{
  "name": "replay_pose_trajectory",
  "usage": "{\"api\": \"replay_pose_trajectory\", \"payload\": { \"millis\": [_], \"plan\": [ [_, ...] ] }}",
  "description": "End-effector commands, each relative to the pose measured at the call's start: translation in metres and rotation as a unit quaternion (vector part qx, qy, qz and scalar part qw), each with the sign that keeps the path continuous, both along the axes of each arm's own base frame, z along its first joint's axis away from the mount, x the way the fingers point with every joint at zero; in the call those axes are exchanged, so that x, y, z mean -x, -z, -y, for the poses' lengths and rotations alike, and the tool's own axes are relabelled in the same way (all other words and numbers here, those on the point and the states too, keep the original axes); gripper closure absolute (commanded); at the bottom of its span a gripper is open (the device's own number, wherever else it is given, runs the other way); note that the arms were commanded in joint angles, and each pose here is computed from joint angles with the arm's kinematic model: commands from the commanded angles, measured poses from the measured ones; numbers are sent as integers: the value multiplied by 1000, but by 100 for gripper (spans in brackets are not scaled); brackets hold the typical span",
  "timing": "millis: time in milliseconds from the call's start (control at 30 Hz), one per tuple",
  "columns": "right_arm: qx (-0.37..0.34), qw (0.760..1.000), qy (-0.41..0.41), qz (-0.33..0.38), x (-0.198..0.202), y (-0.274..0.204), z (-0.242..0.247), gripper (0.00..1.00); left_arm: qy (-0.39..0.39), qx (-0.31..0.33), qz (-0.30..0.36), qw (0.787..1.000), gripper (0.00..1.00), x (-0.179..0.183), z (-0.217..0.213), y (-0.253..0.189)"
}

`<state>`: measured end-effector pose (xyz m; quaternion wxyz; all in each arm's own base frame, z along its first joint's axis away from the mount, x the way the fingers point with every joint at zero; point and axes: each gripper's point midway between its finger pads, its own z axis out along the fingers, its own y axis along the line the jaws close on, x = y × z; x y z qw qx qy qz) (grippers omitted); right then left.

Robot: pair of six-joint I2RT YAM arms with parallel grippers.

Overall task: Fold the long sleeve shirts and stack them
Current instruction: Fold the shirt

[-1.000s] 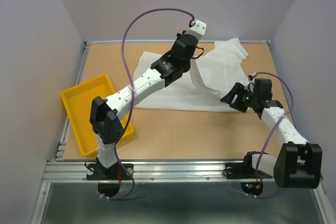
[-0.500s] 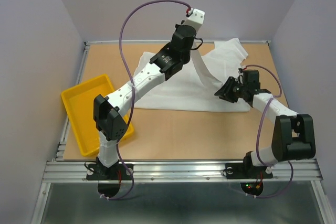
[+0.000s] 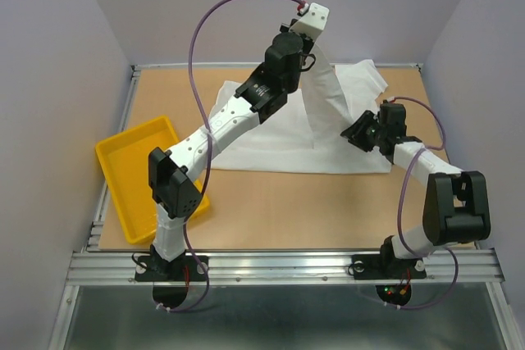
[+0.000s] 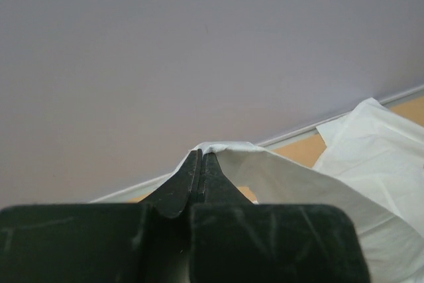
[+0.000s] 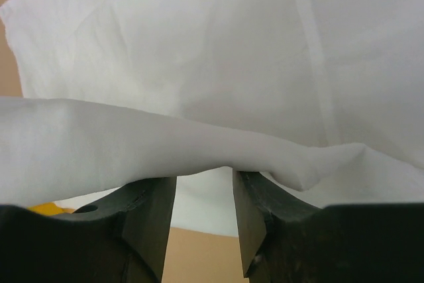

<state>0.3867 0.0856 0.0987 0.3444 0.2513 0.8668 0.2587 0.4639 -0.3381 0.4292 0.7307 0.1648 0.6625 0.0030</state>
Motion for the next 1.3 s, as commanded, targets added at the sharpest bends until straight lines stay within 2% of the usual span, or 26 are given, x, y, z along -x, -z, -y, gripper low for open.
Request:
{"api": "replay_pose_trajectory", "payload": {
  "millis": [0,133,333,567,767,933,1067,1267],
  "plan": [
    [-13,994,-48,94,-13,-48,-14,55,-5,14,42,999,100,-1,-1,-30],
    [51,990,-15,130,-3,-69,12,49,15,-11,8,1000,100,1,5,6],
    [115,989,48,74,10,-46,59,39,18,-24,-31,999,100,5,3,44],
    [129,988,89,-11,25,9,76,39,8,-35,-46,998,100,4,1,60],
    [143,983,99,-57,38,41,84,39,-2,-43,-47,998,100,4,-3,64],
    [147,983,93,-58,39,43,84,40,-4,-43,-52,998,100,6,-6,67],
    [126,989,72,-33,30,25,74,41,-6,-40,-59,997,100,9,-9,73],
    [155,986,54,-17,13,16,79,46,-9,-42,-77,996,100,14,-15,91]
  ]
}}
